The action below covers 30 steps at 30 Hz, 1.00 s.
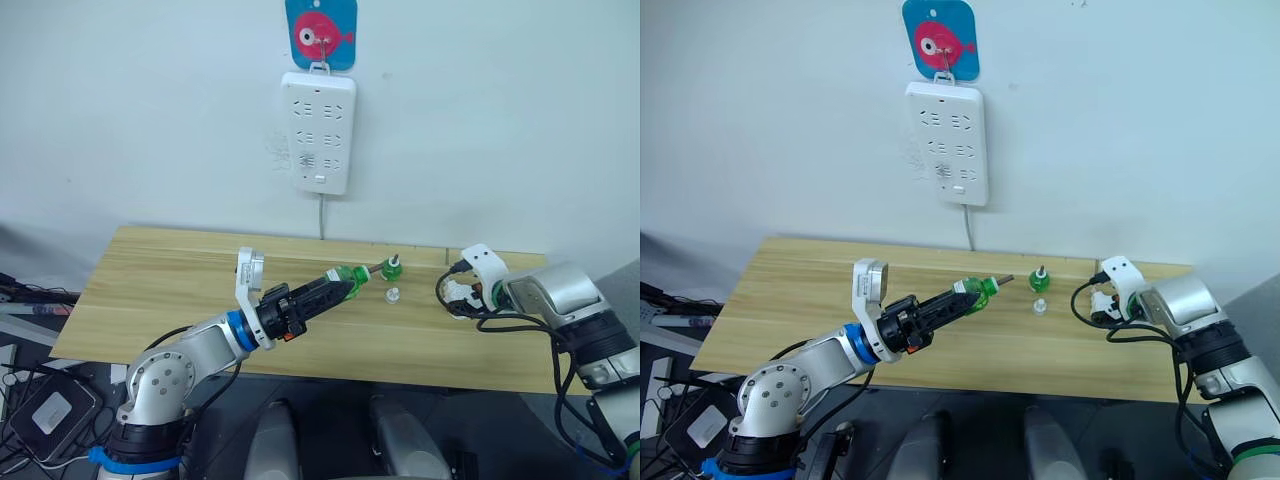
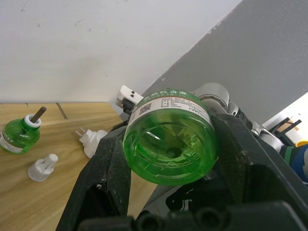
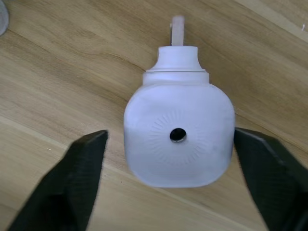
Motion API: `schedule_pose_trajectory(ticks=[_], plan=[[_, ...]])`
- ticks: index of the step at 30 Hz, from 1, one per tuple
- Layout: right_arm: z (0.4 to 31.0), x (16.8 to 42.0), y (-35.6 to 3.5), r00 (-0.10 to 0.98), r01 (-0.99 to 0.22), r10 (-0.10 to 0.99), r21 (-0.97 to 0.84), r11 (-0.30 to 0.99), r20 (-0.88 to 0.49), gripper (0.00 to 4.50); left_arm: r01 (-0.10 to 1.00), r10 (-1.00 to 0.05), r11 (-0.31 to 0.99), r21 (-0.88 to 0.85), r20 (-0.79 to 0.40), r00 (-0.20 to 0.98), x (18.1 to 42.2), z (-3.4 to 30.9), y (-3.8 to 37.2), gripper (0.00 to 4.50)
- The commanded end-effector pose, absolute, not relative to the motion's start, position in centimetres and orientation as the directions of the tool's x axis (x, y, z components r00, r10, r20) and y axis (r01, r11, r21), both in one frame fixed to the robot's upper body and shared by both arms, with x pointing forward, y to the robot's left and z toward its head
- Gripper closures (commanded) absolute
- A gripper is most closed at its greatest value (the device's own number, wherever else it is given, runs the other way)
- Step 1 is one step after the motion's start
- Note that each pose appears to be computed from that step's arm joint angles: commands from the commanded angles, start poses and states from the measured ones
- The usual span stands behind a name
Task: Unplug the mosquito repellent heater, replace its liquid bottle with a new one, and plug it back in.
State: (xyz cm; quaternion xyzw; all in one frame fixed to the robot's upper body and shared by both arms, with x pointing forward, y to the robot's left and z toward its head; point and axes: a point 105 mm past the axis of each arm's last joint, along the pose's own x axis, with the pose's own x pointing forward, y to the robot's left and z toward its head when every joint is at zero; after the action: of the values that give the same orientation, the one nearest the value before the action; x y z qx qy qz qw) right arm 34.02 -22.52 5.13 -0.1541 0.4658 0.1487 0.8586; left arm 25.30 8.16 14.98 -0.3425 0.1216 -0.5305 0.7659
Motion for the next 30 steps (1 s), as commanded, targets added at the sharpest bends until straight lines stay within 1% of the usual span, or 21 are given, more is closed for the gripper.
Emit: schedule_pose_trajectory(ticks=[1,7,11,14,17,18,19,21,23,25,30], plan=[[5.4,34.5,-22.6,0.543,-0.408,0.115,-0.142,0.902,-0.832,1.59,0.76,-0.9,0.182,-0.625,0.207,0.385,25.0,15.9,7.8,2.16],[5.1,34.5,-22.5,0.547,-0.423,0.12,-0.15,0.894,-0.828,1.6,0.759,-0.9,0.182,-0.624,0.204,0.384,25.1,15.9,7.8,2.16],[6.8,34.5,-23.0,0.601,-0.434,0.15,-0.163,0.886,-0.785,1.6,0.761,-0.899,0.185,-0.622,0.206,0.386,25.4,16.2,8.3,2.16],[9.2,33.9,-22.5,0.64,-0.451,0.268,-0.07,0.89,-0.72,1.6,0.765,-0.906,0.179,-0.619,0.199,0.373,25.5,16.6,9.1,2.16],[11.8,32.5,-21.3,0.65,-0.507,0.425,0.057,0.86,-0.63,1.6,0.766,-0.92,0.16,-0.622,0.188,0.344,25.4,16.9,9.9,2.16],[12.9,31.8,-20.4,0.642,-0.533,0.514,0.15,0.833,-0.569,1.6,0.77,-0.93,0.149,-0.621,0.177,0.323,25.2,17.0,10.2,2.16],[14.0,30.9,-19.6,0.628,-0.572,0.589,0.211,0.792,-0.508,1.6,0.771,-0.938,0.14,-0.621,0.166,0.304,25.0,17.1,10.4,2.16],[16.1,28.5,-18.0,0.549,-0.671,0.736,0.317,0.67,-0.395,1.6,0.774,-0.955,0.117,-0.622,0.144,0.26,24.7,17.3,11.0,2.16],[18.6,27.1,-16.5,0.499,-0.749,0.843,0.388,0.537,-0.204,1.6,0.778,-0.966,0.098,-0.62,0.13,0.225,24.5,17.6,11.3,2.16],[19.7,26.0,-15.5,0.437,-0.794,0.89,0.408,0.45,-0.131,1.6,0.786,-0.974,0.078,-0.613,0.122,0.191,24.5,18.0,11.3,2.16],[21.1,24.8,-13.6,0.302,-0.839,0.951,0.457,0.294,-0.058,1.6,0.806,-0.98,0.034,-0.591,0.139,0.143,24.7,19.2,10.9,2.16]])
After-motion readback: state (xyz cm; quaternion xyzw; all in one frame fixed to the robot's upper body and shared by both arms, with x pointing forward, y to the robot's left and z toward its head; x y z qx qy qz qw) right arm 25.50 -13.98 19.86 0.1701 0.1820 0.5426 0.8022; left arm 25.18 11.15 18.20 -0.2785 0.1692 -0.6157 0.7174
